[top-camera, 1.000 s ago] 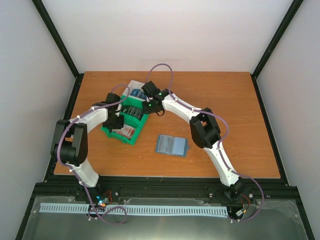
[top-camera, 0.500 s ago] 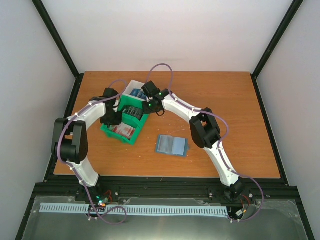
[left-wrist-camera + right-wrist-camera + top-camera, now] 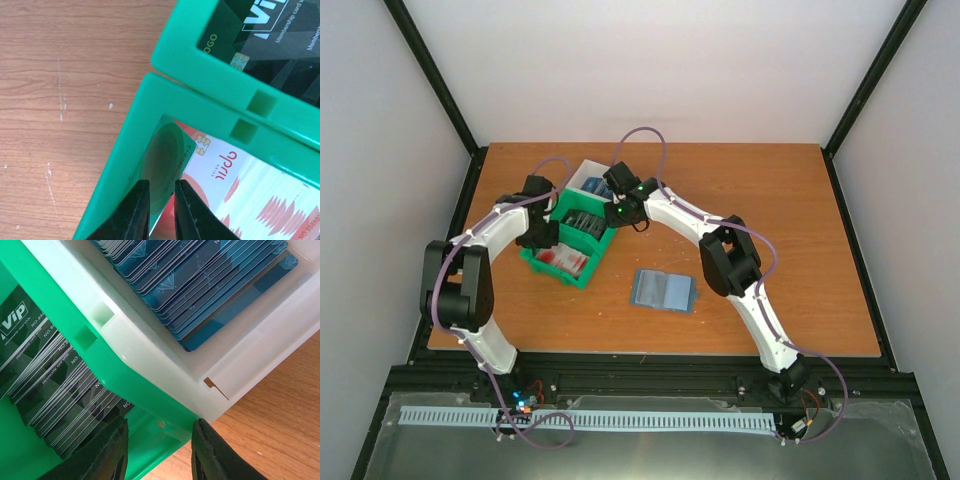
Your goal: Put the credit cards into the card holder
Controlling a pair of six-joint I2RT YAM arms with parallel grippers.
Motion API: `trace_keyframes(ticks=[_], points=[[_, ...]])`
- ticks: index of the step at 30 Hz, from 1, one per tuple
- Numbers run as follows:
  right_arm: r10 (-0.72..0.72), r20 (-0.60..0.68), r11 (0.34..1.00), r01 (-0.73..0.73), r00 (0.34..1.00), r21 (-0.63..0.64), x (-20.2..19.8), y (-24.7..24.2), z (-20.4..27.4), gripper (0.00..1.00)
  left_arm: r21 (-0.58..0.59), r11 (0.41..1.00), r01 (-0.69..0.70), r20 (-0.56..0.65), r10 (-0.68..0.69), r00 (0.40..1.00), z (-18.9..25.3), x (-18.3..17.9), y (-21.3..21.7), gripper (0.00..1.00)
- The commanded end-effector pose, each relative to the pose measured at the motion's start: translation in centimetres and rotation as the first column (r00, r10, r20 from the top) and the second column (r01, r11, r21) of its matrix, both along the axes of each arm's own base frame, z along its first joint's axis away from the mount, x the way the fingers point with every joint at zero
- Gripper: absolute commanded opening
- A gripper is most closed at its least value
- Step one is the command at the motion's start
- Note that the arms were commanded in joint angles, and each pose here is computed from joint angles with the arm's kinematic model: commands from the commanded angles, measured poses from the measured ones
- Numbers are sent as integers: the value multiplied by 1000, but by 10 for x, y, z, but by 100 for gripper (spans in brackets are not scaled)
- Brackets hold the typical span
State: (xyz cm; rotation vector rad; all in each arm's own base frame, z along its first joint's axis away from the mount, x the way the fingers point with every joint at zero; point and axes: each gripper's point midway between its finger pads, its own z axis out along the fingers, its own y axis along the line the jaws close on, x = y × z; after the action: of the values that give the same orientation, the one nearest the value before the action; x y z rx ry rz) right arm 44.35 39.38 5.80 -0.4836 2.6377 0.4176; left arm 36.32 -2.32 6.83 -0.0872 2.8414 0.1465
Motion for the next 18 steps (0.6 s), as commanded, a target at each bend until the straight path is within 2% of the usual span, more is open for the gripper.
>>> trace_keyframes(ticks=[1,10,18], points=[[-46,-122,983,24,991,-180,-17,-46,-51,35,106,993,-48,54,42,998,5,2,26,17],[-54,-129,985,32,990,-169,-17,-44,-52,35,195,977,-81,85,65,994,4,1,41,12],[-60,-131,986,38,990,-163,-17,-43,-51,35,236,968,-84,88,65,994,-4,-4,47,13]])
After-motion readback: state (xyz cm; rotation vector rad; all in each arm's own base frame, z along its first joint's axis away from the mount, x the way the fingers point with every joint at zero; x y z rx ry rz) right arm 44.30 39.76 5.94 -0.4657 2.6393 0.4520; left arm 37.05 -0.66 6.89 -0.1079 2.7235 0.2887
